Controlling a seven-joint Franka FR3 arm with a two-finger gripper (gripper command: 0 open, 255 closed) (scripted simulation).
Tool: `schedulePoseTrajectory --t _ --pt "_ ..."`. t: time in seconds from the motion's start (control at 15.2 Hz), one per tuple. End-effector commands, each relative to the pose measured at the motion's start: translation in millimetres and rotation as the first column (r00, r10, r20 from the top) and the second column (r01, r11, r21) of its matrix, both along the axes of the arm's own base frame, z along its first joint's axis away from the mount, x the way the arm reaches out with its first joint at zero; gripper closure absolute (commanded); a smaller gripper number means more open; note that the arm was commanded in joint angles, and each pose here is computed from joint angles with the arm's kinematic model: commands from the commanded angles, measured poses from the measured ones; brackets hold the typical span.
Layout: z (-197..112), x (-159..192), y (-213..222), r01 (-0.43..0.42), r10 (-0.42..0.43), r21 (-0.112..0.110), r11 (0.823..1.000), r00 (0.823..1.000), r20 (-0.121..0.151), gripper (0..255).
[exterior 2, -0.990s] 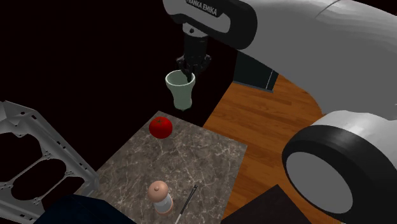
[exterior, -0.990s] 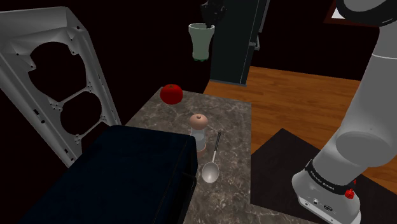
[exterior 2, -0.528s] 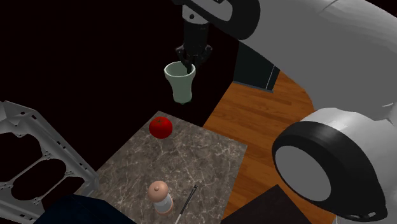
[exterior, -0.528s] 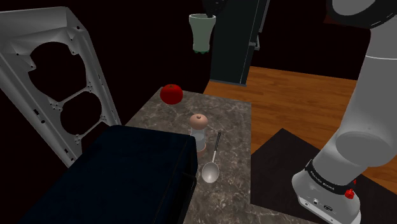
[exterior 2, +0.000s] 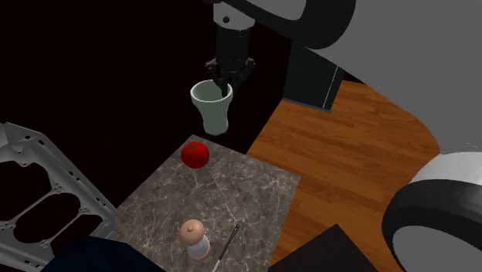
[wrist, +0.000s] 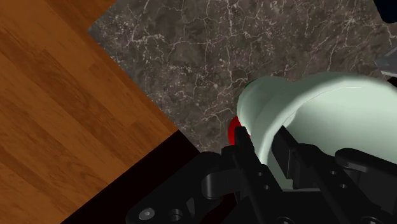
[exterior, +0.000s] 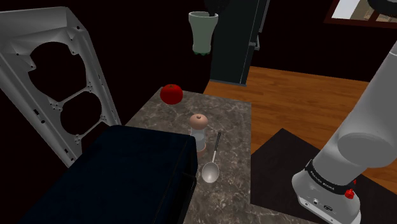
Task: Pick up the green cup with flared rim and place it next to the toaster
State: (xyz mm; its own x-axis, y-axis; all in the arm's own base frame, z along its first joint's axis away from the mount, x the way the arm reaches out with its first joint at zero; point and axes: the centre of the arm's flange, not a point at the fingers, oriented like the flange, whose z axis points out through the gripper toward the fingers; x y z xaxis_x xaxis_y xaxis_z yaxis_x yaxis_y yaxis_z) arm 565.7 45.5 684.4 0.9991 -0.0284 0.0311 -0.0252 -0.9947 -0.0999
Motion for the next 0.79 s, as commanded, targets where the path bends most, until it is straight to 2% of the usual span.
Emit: schedulePoseTrajectory --t 0.0,0.73 --pt "-1.5 -24.8 15.7 0.001 -0.001 -0.001 1.0 1.0 0.0 255" --pt "-1.3 -142.9 100.1 0.001 -0.001 -0.001 1.0 1.0 0.0 255"
